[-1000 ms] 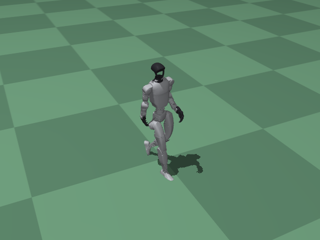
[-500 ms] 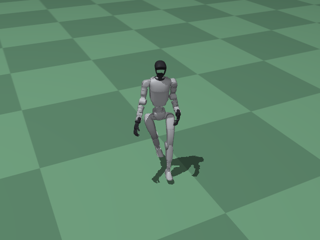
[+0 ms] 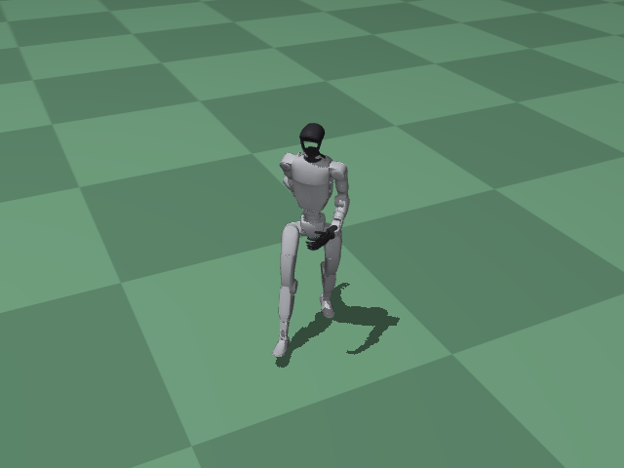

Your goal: Walk run

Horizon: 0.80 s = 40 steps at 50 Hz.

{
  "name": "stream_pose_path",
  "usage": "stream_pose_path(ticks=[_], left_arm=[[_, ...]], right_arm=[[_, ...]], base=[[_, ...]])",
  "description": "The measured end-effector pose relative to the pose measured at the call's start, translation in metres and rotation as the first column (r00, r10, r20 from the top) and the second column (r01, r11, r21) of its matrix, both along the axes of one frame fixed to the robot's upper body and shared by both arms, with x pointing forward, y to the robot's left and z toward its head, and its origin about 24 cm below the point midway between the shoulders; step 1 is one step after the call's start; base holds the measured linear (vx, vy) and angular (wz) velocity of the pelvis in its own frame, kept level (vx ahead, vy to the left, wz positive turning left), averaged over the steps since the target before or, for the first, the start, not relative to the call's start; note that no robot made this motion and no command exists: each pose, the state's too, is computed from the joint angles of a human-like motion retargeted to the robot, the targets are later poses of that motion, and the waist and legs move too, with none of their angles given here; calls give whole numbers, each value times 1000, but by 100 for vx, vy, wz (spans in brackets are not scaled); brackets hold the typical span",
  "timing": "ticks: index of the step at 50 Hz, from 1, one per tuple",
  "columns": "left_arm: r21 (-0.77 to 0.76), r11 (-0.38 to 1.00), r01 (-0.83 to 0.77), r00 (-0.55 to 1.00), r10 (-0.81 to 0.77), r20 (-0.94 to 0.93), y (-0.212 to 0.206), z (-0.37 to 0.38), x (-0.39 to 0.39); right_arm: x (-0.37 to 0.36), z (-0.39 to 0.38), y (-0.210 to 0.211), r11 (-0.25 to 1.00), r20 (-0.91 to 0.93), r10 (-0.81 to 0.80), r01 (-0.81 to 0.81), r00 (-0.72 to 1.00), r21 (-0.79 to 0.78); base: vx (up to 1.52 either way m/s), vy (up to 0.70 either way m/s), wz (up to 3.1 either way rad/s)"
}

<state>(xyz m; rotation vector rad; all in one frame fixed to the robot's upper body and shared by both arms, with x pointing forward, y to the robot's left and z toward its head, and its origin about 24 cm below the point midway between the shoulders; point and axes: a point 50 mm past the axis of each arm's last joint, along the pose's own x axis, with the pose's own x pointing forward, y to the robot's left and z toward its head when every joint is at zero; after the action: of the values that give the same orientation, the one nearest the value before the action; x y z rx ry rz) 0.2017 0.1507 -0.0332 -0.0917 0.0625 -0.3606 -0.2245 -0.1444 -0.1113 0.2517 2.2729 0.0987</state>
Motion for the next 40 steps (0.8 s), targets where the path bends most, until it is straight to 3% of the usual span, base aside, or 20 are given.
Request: stream_pose_path(ticks=[5,9,14,19,23,28,33,40], left_arm=[[-17,1000,-24,994,22,-109,-7,-22,-25],[-60,996,-73,978,60,-200,-14,-36,-48],[-72,992,-105,969,86,-233,-8,-41,-54],[-43,990,-135,969,123,-215,4,-38,-59],[-15,991,-130,971,125,-203,11,-36,-62],[16,990,-137,971,137,-196,12,-35,-60],[26,989,-143,967,145,-211,10,-38,-60],[-35,977,-212,947,197,-255,18,-43,-55]], right_arm=[[16,-9,15,983,40,-176,178,984,-45],[80,-41,5,981,289,-177,194,941,-30],[206,-68,-32,980,612,127,-4,781,-199],[339,-51,-67,872,766,473,-112,434,-476],[418,-17,-82,822,801,565,-50,197,-568],[462,17,-97,814,818,574,82,46,-576],[434,0,-100,817,829,547,142,120,-559],[304,-60,-62,899,731,433,-188,528,-396]], base=[[100,-50,18],[116,-56,-86],[84,-39,-86],[81,-24,-153],[103,-18,-99],[110,-14,13],[124,-18,-37],[116,-23,7]])
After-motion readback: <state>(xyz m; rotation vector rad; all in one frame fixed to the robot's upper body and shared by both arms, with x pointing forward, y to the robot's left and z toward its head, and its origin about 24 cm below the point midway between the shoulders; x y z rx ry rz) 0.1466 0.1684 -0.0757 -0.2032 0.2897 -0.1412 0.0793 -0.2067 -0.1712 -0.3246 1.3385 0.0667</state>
